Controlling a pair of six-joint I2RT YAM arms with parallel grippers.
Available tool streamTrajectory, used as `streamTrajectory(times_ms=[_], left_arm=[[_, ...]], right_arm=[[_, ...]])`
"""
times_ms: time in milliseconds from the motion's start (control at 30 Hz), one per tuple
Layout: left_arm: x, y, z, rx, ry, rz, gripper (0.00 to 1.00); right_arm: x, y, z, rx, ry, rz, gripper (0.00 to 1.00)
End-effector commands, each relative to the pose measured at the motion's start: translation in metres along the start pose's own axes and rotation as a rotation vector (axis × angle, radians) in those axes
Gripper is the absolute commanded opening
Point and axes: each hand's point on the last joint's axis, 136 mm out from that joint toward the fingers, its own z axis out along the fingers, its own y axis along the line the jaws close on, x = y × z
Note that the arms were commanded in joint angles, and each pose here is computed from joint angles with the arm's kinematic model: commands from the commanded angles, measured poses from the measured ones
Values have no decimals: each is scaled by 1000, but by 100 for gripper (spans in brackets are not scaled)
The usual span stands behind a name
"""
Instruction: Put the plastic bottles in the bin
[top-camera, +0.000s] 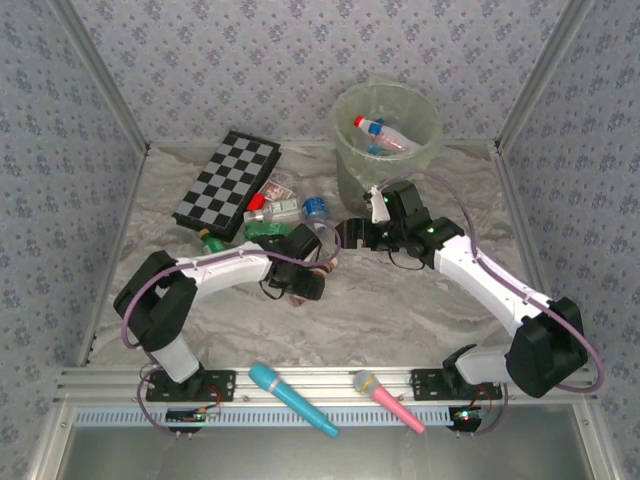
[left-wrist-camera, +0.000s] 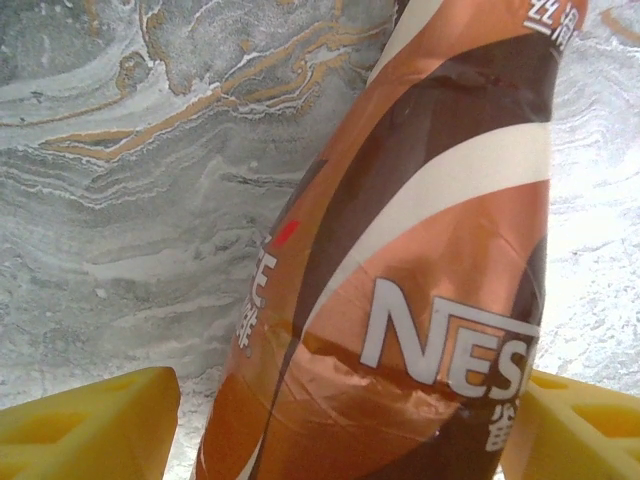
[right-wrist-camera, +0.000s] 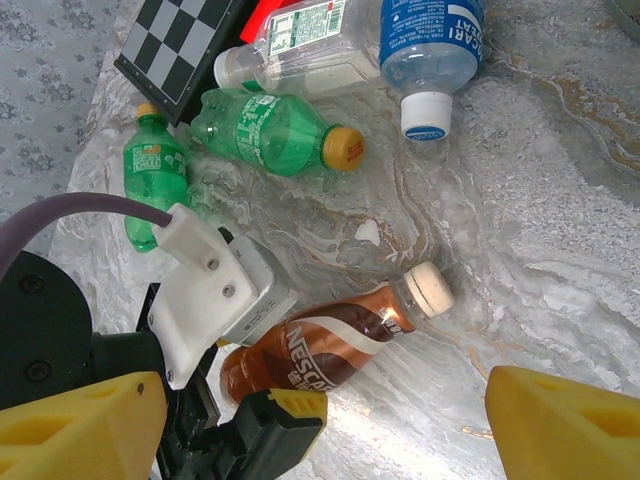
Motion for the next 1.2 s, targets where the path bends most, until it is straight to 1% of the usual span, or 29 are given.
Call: streamTrajectory(times_ms=[0,133,233,333,433,600,733,767,833,967,1167], left_arm=[[6,-3,5,3,32,17,79],[9,-7,12,11,44,19,75],[8,-9,10,8,38,15,65],[0,-9,-2,-3,-9,4,64],[-12,-10,-23,-1,-81,-12,64],[-40,-16,-71,27,-236,-30,64],[-64,-24,-115,66,-378,-28,64],[-69,-26,-125,73,-407,-24,64],[-75,-27,-140,67,-454,-10,63],[-84,-28,-165,63,-516,7,63],[-85,-38,-182,95,-548,22,63]], right_arm=[[-13,10,-16,-11,-41,-6,86],[-17,11,-22,-8,-54,-9,87],[-21,12,-29,-10,-71,-5,87],[-27,12,-37,-8,-96,7,87],[-34,8,-45,-4,-121,30,86],[-59,9,-58,-53,-185,95,84],[-78,20,-63,-122,-220,113,79],[-91,31,-70,-153,-247,98,77],[-98,39,-68,-189,-246,109,75],[-111,54,-58,-262,-233,130,69],[-118,77,-38,-318,-183,100,63]])
